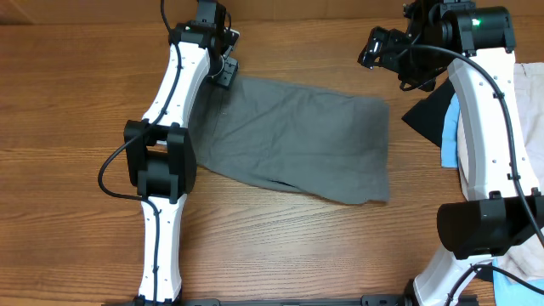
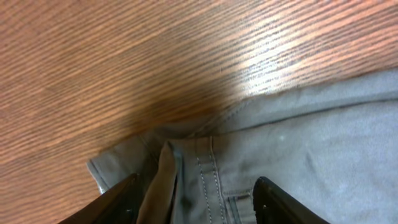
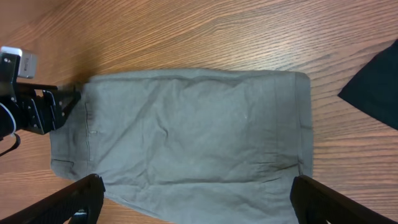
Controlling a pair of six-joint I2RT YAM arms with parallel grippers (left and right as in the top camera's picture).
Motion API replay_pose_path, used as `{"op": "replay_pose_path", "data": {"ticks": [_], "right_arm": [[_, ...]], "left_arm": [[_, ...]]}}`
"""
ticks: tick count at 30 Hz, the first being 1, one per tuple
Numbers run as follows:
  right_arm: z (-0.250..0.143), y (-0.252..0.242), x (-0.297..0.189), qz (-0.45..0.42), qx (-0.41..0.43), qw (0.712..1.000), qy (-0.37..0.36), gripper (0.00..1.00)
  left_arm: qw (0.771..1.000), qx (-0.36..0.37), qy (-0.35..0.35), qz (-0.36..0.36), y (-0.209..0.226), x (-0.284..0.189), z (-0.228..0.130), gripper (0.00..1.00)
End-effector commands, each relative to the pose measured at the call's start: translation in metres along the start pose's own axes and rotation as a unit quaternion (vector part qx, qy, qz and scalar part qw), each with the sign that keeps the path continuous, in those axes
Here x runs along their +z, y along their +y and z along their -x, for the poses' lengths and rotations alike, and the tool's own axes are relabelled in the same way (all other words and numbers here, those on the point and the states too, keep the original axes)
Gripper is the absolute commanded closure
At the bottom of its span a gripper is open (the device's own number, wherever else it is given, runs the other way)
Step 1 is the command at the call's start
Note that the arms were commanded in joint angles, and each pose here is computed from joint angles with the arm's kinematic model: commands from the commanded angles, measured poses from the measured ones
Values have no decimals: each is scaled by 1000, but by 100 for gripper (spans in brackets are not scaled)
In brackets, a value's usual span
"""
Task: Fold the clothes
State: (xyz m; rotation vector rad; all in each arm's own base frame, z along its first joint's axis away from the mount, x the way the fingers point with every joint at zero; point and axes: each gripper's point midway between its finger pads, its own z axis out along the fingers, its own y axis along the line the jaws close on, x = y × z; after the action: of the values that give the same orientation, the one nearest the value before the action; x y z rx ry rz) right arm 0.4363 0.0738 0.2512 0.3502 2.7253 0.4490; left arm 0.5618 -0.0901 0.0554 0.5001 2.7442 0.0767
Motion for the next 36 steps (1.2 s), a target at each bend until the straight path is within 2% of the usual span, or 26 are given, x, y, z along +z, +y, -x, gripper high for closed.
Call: {"op": "replay_pose_path", "data": {"ticks": [1, 3, 6, 13, 21, 24, 27, 29, 34, 35, 36], "right_arm": [[2, 1, -4, 4, -4, 1000, -5, 0], [2, 1, -4, 4, -4, 1000, -5, 0], [2, 1, -4, 4, -4, 1000, -5, 0], [2, 1, -4, 4, -3, 1000, -5, 0], [2, 1, -4, 4, -4, 1000, -5, 0], [2, 1, -4, 4, -4, 1000, -5, 0], [2, 1, -4, 4, -4, 1000, -5, 0], [2, 1, -4, 4, -3, 1000, -5, 0], [2, 1, -4, 4, -3, 1000, -5, 0], [2, 1, -4, 4, -4, 1000, -5, 0], [2, 1, -4, 4, -4, 1000, -5, 0]], "left_arm": [[1000, 16, -15, 7, 3, -12, 7, 43], [1000, 16, -12, 7, 3, -11, 6, 44], [1000, 12, -11, 8, 8, -11, 5, 38], [1000, 2, -2, 10, 20, -6, -3, 34], [1000, -10, 3, 1, 26, 15, -15, 36], [1000, -13, 0, -17, 20, 15, -14, 43], [1000, -14, 1, -17, 20, 15, -15, 65], [1000, -14, 7, -18, 19, 15, -18, 74], [1000, -14, 16, -20, 18, 13, -22, 82], [1000, -15, 17, -20, 18, 13, -22, 85], [999, -18, 17, -20, 18, 12, -22, 93]]}}
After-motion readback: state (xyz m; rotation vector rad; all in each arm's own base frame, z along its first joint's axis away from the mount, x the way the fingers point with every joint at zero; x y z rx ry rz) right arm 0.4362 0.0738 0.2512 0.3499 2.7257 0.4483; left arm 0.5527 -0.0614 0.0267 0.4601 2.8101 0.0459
